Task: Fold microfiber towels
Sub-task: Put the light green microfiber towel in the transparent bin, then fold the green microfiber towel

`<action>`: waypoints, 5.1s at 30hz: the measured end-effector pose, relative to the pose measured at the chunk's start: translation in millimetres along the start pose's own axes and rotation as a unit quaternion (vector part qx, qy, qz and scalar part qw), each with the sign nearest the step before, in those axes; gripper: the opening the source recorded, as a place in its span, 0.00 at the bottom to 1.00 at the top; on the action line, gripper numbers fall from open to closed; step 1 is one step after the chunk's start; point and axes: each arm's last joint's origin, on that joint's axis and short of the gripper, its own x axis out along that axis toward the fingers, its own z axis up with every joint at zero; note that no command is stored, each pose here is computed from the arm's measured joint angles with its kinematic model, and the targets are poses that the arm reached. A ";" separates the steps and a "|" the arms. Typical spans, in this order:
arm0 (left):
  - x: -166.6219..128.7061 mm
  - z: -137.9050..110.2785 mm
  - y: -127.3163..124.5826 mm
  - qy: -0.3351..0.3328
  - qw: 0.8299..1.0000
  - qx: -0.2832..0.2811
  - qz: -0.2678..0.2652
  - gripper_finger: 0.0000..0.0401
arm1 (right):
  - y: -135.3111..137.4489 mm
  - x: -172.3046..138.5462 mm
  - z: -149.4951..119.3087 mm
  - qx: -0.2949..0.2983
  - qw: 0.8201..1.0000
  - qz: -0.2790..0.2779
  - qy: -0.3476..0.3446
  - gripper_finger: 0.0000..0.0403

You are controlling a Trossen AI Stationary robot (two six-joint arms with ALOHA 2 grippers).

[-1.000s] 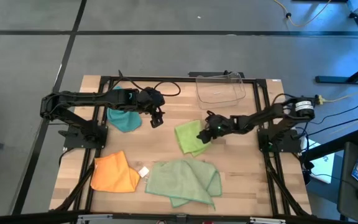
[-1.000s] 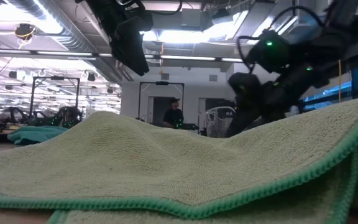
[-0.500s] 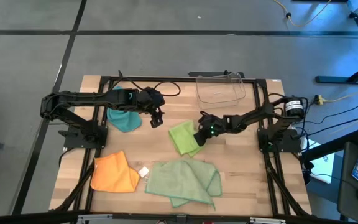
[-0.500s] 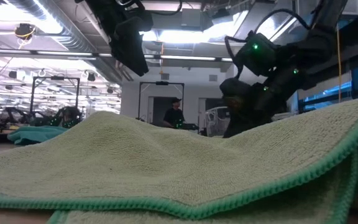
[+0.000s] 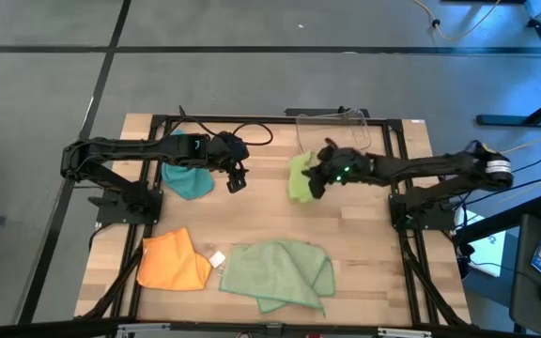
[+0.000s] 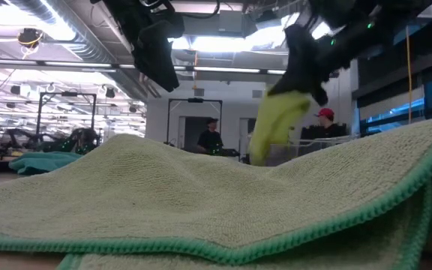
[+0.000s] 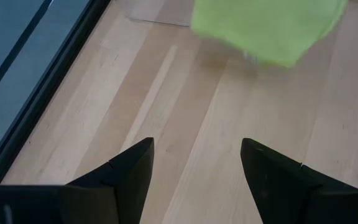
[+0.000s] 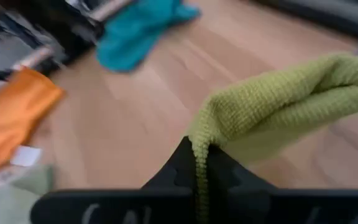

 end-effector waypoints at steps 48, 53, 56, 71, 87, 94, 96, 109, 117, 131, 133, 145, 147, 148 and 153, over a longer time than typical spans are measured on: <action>0.0 0.6 0.0 -0.003 1.000 0.010 0.000 0.59 | -178.5 0.0 47.1 0.089 0.944 -0.292 0.123 0.47; -0.1 0.6 -0.1 -0.003 1.000 0.008 0.000 0.59 | -173.3 -16.7 69.4 0.101 0.902 -0.388 0.159 0.59; 0.0 0.6 0.0 -0.003 1.000 0.008 0.000 0.59 | -166.4 -23.8 84.4 0.097 0.899 -0.392 0.169 0.60; -1.2 -1.6 0.7 0.007 1.000 0.010 0.004 0.59 | -123.3 8.0 82.8 0.019 0.955 -0.272 0.118 0.51; -57.3 -40.3 13.7 0.099 0.993 -0.050 0.044 0.59 | 1.0 7.9 34.3 -0.100 0.972 -0.097 0.190 0.47; -35.8 -55.5 -9.3 0.089 0.995 -0.042 -0.028 0.59 | 45.0 2.1 -26.7 -0.127 0.959 -0.033 0.251 0.47; -28.4 -63.6 -17.9 0.089 0.994 -0.035 -0.050 0.59 | 58.5 -2.6 -44.6 -0.134 0.956 -0.010 0.262 0.47; -42.8 -73.2 -120.9 -0.058 0.987 0.046 -0.143 0.57 | 148.2 -62.9 -112.6 -0.195 0.958 0.079 0.193 0.47; -55.8 -75.1 -209.4 -0.081 0.975 0.132 -0.158 0.57 | 206.5 -81.8 -137.0 -0.198 0.960 0.120 0.159 0.47; -54.2 -130.9 -282.7 -0.011 0.960 0.227 -0.164 0.57 | 281.0 -61.0 -193.7 -0.266 0.936 0.025 0.227 0.47; -49.3 -141.3 -289.5 0.003 0.956 0.242 -0.168 0.57 | 289.1 -57.8 -203.4 -0.278 0.928 0.037 0.245 0.47; -10.5 -176.8 -307.9 0.028 0.951 0.288 -0.111 0.57 | 290.8 -35.7 -240.5 -0.336 0.903 -0.012 0.266 0.47; -4.4 -181.4 -309.3 0.035 0.950 0.294 -0.104 0.57 | 286.4 -34.5 -243.4 -0.332 0.902 -0.034 0.273 0.47; -2.3 -182.4 -309.6 0.037 0.949 0.295 -0.103 0.57 | 283.7 -34.6 -244.1 -0.327 0.902 -0.049 0.277 0.47; -1.5 -183.3 -310.2 0.042 0.949 0.294 -0.106 0.57 | 274.4 -36.7 -243.8 -0.296 0.904 -0.102 0.290 0.47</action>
